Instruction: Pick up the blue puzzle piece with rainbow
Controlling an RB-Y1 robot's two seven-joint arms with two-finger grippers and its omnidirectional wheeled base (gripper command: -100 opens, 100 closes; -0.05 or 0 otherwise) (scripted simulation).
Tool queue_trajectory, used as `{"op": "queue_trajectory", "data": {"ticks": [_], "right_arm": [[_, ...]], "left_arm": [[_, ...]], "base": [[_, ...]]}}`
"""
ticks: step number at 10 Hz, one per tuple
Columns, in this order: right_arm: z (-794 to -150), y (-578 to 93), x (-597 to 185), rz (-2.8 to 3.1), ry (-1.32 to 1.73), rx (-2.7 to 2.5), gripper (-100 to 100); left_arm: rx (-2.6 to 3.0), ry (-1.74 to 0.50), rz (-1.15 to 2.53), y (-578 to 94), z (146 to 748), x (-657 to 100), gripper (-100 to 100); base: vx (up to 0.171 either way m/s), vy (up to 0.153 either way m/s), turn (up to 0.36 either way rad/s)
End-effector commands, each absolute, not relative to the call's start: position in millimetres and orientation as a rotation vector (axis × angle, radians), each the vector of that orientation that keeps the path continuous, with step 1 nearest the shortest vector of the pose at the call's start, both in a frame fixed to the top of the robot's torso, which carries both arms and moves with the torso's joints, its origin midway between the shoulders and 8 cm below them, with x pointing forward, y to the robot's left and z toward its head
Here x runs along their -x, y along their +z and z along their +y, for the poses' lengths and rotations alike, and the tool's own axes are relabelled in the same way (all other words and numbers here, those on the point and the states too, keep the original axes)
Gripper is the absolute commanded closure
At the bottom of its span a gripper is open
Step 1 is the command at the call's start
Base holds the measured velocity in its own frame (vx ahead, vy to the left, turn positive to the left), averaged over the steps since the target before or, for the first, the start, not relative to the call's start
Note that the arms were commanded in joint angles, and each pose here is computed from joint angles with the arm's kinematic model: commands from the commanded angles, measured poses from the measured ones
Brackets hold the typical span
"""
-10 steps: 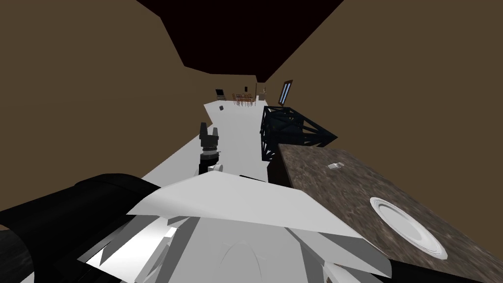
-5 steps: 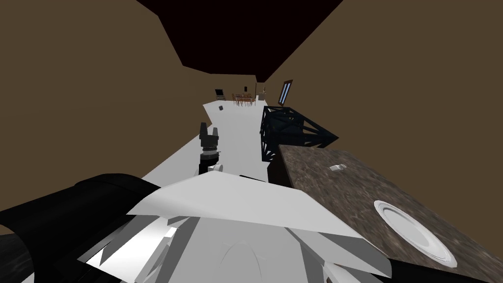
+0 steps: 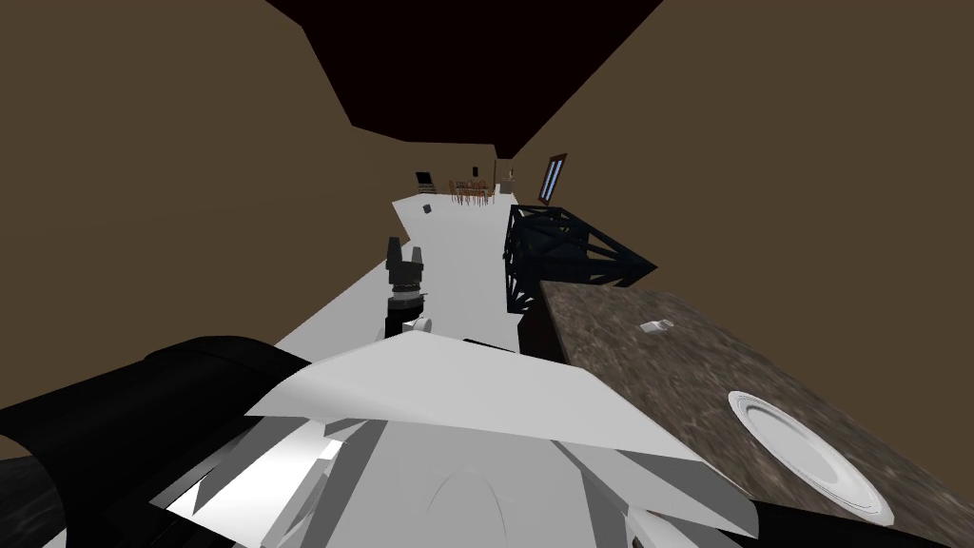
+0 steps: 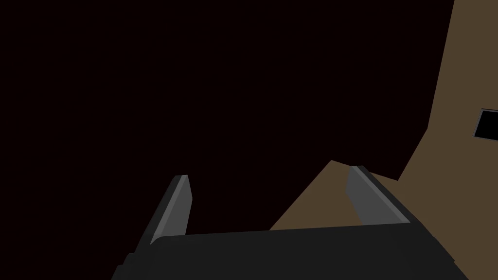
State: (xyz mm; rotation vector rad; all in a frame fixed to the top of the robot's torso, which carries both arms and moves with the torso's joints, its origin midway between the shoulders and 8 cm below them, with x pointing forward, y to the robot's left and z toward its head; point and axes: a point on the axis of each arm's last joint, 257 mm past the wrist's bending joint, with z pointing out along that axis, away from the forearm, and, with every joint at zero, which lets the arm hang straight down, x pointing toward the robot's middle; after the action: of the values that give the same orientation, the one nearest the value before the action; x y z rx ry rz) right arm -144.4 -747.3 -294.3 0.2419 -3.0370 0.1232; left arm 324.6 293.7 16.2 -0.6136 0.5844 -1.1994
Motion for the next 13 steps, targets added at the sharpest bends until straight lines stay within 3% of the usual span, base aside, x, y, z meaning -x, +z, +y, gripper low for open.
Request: {"op": "queue_trajectory", "data": {"ticks": [1, 4, 5, 6, 13], "right_arm": [[-747.3, -294.3, 144.4, -3.037, 0.123, -0.242, 100], [-746.2, -294.9, 144.6, -3.038, 0.118, -0.241, 100], [-745.9, -295.0, 144.7, -3.038, 0.116, -0.241, 0], [-754.2, -293.3, 114.7, -3.052, 0.143, -0.282, 100], [-769.0, -284.3, 101.0, -3.017, 0.199, -0.313, 100]], "left_arm": [[0.614, -1.199, 0.584, 16.2, 293.7, -324.6, 0], [0.614, -1.199, 0.584, 16.2, 293.7, -324.6, 0], [0.614, -1.199, 0.584, 16.2, 293.7, -324.6, 0], [0.614, -1.199, 0.584, 16.2, 293.7, -324.6, 0], [0.614, -1.199, 0.584, 16.2, 293.7, -324.6, 0]], "base": [[0.0, 0.006, -0.008], [0.0, 0.0, 0.0], [0.0, 0.0, 0.0], [-0.049, -0.015, 0.004], [-0.028, -0.012, 0.014]]}}
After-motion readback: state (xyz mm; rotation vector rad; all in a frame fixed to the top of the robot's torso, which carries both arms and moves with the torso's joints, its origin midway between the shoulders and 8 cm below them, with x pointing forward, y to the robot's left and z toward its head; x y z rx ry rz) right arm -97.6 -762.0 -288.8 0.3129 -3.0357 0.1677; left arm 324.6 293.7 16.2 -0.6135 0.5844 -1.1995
